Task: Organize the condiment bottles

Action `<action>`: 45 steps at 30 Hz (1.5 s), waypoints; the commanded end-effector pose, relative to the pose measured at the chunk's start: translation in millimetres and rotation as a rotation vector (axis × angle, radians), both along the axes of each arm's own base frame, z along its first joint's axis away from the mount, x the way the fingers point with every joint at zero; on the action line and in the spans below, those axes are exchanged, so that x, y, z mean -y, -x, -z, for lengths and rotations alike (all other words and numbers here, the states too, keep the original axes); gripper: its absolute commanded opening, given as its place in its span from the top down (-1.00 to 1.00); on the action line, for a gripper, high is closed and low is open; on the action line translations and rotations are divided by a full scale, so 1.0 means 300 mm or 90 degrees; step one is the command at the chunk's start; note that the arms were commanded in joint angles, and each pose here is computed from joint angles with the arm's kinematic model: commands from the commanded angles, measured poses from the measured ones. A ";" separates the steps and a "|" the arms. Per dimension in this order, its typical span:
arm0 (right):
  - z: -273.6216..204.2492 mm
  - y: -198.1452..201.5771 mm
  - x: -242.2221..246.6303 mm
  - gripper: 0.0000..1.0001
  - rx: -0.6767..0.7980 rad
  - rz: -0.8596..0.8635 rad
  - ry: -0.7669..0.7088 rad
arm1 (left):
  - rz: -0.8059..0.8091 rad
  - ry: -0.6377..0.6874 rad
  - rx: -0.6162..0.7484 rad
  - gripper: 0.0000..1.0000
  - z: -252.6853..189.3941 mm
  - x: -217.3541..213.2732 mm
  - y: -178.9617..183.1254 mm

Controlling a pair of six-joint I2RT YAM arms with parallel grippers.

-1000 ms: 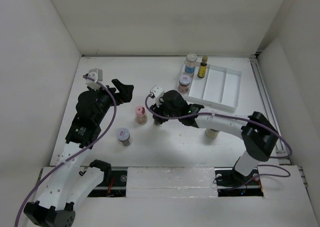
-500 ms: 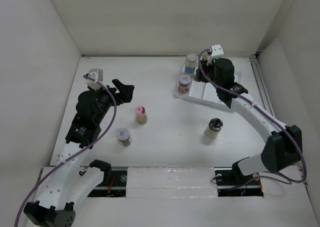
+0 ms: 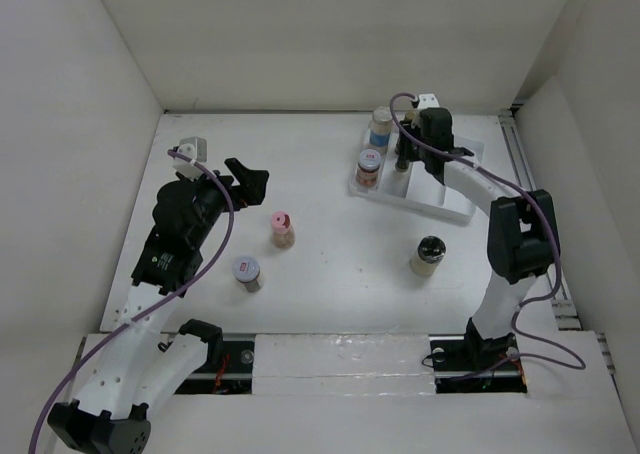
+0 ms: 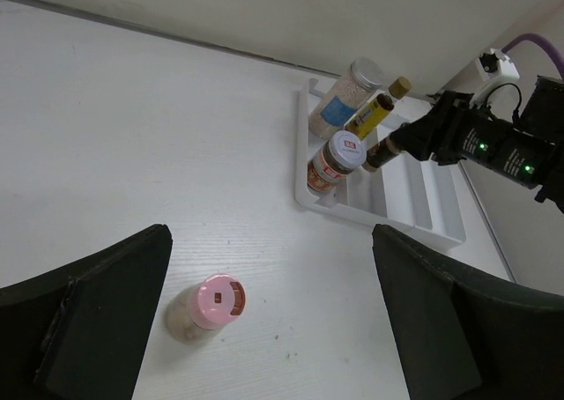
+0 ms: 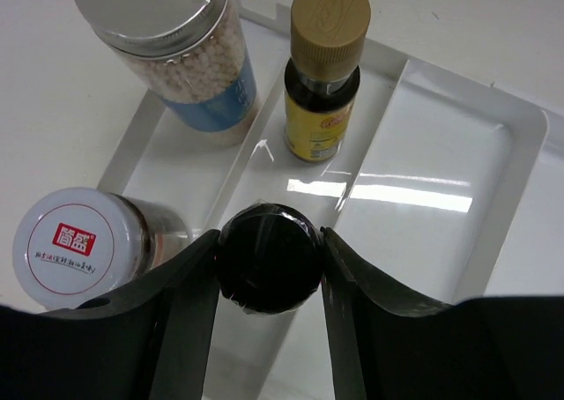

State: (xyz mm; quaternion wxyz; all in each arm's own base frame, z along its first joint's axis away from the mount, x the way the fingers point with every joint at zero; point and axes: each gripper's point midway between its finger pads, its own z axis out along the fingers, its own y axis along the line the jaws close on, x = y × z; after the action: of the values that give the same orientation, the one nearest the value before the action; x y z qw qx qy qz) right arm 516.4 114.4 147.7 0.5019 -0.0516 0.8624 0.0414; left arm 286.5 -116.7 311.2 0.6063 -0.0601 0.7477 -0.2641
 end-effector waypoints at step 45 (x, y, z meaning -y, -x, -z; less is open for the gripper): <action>0.053 0.986 0.080 -1.00 -0.188 0.087 -0.007 | 0.013 0.027 0.072 -0.90 -0.107 -0.004 0.054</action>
State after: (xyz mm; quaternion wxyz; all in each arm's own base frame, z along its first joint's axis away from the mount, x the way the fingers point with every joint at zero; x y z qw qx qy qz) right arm 233.8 93.7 150.4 0.4084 0.0008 0.9123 0.0308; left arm 273.2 -115.8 328.2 0.6240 -0.0521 0.7280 -0.2792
